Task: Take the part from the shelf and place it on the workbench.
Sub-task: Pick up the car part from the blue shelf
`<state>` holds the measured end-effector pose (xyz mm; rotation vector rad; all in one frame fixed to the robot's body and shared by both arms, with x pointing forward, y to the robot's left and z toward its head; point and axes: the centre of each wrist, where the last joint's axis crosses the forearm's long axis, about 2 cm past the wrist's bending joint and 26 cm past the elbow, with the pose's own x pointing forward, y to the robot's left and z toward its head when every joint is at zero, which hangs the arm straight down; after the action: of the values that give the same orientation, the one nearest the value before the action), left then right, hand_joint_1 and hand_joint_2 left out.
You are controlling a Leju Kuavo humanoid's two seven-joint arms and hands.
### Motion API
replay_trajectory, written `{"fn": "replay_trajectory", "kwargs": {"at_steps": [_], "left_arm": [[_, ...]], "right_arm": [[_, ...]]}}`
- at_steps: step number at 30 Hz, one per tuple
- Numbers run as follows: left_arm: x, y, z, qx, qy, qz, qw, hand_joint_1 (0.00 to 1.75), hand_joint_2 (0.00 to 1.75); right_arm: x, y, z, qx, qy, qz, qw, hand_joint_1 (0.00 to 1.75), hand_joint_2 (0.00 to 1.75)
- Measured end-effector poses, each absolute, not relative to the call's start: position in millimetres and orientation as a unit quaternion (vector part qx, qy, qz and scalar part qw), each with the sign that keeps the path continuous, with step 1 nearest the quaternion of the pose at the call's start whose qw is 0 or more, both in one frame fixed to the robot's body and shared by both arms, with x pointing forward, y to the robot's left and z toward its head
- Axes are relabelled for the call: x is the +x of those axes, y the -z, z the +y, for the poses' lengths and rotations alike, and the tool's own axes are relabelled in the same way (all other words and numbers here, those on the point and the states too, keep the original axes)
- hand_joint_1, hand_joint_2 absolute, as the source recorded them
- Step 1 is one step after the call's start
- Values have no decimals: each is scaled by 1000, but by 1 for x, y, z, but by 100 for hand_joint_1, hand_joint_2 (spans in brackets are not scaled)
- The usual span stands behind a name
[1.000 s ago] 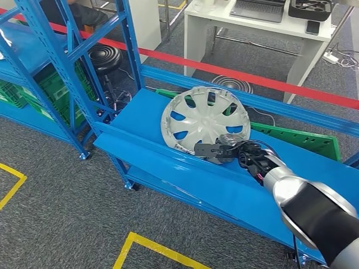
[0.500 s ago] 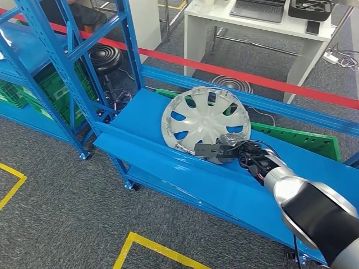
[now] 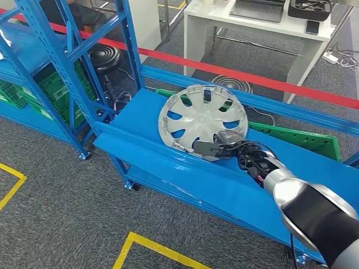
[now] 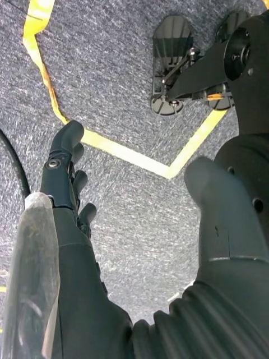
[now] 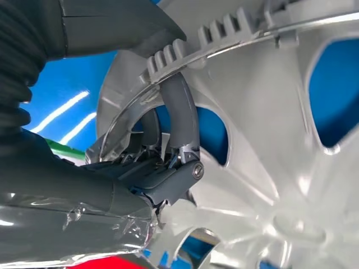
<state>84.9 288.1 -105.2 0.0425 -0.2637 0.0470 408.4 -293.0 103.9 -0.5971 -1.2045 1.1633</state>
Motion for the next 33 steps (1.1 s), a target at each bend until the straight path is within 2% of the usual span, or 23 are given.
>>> {"fn": "replay_trajectory", "kwargs": {"at_steps": [17, 27, 33], "left_arm": [[78, 107, 289, 25, -31, -124, 991, 0, 175], [75, 107, 288, 24, -33, -121, 992, 0, 175], [76, 107, 287, 23, -34, -122, 992, 0, 175]], "right_arm": [[425, -153, -267, -264, -391, -674, 568, 175, 175], [434, -221, -262, -299, -305, -746, 512, 175, 175], [432, -244, -263, -305, -273, -777, 478, 175, 175]]}}
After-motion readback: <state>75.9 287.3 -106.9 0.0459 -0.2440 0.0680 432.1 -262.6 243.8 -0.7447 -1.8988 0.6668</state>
